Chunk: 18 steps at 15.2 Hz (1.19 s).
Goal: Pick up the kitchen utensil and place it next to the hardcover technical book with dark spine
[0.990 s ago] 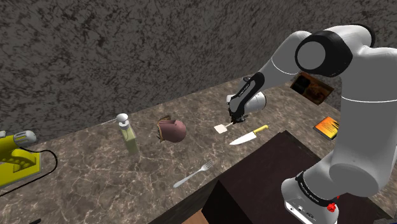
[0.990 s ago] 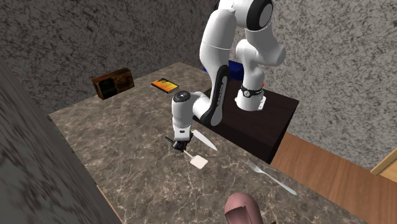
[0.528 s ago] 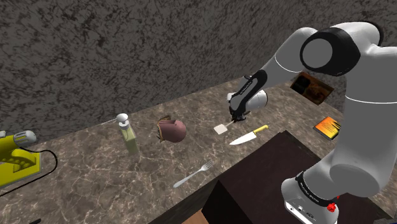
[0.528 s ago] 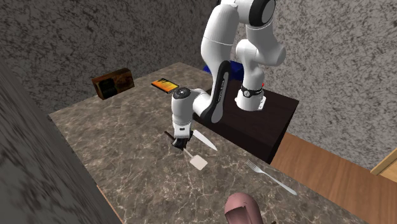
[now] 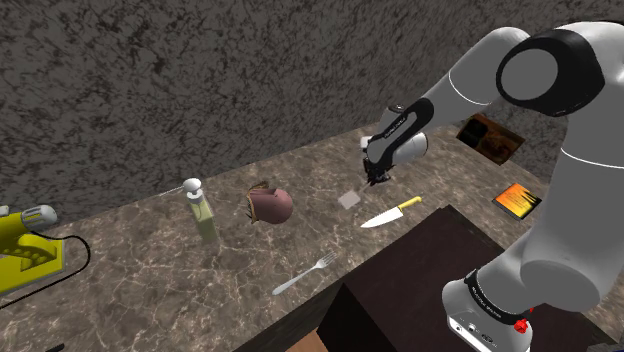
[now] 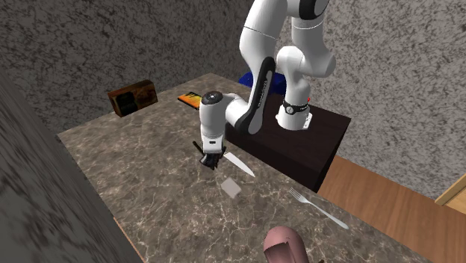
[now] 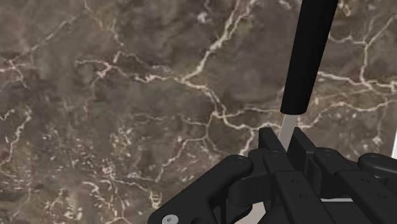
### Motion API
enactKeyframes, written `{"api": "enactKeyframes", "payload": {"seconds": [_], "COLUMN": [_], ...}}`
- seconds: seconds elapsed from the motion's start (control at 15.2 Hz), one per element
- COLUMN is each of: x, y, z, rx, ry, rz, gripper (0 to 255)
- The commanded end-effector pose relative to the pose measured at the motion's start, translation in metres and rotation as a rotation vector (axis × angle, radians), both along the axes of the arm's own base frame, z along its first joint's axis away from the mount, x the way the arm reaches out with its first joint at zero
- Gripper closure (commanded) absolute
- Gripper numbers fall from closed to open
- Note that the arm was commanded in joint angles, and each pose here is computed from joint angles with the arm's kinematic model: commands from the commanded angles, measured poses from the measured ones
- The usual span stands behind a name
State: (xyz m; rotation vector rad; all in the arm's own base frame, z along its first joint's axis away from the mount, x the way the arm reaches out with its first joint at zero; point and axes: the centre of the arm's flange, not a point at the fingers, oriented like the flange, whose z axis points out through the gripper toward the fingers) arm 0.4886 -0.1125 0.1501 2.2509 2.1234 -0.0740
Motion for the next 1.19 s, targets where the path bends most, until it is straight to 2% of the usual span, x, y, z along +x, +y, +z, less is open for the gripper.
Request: {"api": "enactKeyframes", "payload": {"seconds": [0.0,0.26,1.12], "x": [0.0,0.0,-0.098], "y": [0.001,0.001,-0.14], "z": [0.01,0.03,0.03], "rx": [0.0,0.0,0.0], "ry": [0.0,0.0,0.0], "rz": [0.0,0.0,0.0], "gripper": [255,255,255]}}
